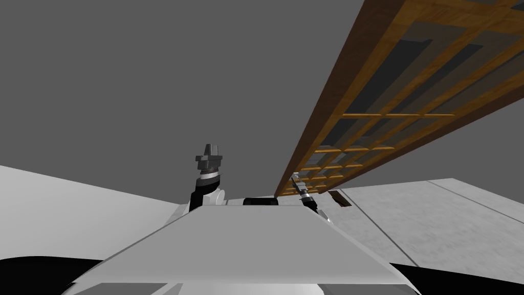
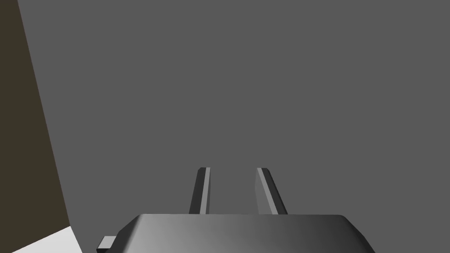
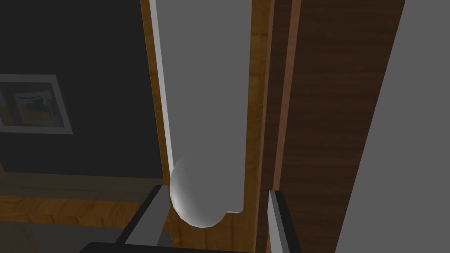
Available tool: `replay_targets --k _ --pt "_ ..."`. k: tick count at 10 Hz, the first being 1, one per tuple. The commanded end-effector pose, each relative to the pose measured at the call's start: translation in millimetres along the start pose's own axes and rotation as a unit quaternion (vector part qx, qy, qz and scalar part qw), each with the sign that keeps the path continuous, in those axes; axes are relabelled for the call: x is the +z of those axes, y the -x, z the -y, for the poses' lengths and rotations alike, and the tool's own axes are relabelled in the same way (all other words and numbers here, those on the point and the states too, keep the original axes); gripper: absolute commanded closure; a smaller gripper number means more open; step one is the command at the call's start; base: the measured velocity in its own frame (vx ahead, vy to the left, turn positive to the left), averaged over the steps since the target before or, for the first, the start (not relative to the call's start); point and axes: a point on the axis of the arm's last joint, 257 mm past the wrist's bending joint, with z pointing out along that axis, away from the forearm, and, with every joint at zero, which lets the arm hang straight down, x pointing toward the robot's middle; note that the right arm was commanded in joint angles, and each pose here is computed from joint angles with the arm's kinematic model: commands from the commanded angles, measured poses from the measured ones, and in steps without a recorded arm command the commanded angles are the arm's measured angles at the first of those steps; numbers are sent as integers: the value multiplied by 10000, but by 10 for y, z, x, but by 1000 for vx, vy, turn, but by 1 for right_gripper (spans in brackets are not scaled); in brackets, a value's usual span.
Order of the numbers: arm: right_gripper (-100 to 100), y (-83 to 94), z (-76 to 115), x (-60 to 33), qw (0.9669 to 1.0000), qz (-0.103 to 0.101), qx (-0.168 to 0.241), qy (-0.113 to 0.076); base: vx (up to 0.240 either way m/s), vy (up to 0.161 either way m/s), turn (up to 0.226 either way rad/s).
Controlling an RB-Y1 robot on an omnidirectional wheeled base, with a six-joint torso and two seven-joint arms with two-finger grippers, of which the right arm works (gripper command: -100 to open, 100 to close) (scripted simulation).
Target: Pull the door open
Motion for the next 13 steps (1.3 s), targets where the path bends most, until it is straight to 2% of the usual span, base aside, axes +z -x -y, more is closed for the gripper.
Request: replay_targets --k 1,5,9,13 --pt "100 9 13 14 10000 6 -13 -11 -5 -15 -31" --pt "100 9 13 14 10000 6 -13 -11 0 -2 2" --pt "100 40 67 42 9989 64 447 -105 -54 -23 76" --pt "100 55 88 71 9960 109 873 -169 -48 -22 64"
